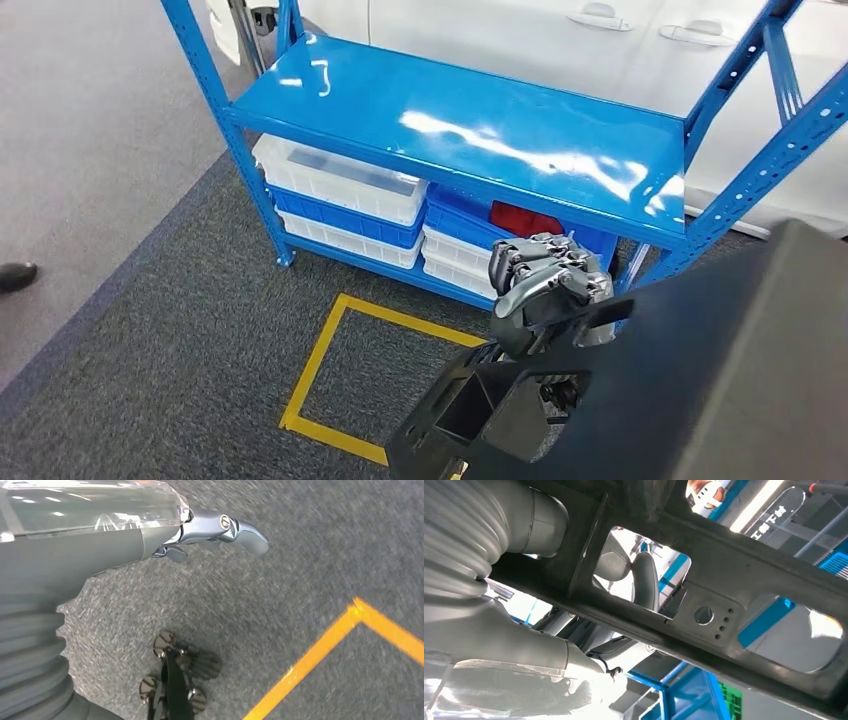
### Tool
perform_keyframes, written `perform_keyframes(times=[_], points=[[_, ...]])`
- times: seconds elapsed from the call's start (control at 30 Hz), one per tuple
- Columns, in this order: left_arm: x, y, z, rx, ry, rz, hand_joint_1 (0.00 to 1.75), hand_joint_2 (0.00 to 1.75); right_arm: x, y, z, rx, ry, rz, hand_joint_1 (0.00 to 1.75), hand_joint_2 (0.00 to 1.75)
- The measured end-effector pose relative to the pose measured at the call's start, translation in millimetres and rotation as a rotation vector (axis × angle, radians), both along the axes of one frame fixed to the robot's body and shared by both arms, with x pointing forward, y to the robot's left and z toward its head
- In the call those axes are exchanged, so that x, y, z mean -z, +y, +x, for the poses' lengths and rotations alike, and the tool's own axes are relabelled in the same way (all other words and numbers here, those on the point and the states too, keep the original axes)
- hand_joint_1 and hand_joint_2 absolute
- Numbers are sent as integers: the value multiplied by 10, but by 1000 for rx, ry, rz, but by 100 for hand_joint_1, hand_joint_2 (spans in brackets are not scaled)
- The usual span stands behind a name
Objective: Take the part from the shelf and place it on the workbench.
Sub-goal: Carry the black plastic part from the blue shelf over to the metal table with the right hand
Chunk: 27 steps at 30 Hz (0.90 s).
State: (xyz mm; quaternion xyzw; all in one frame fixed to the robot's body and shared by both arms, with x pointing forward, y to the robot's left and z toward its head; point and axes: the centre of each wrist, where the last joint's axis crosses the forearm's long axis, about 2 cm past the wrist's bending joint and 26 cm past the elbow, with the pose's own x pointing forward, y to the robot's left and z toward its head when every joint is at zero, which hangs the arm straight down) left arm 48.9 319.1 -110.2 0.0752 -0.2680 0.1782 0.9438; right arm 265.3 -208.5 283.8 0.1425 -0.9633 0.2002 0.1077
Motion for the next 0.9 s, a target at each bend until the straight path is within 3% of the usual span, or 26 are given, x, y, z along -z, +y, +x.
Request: perform_keyframes(times=[0.9], points=[[-4,116,-21,-31,-38,15,0,175,-56,-61,-118,-121,-10,48,171,175]])
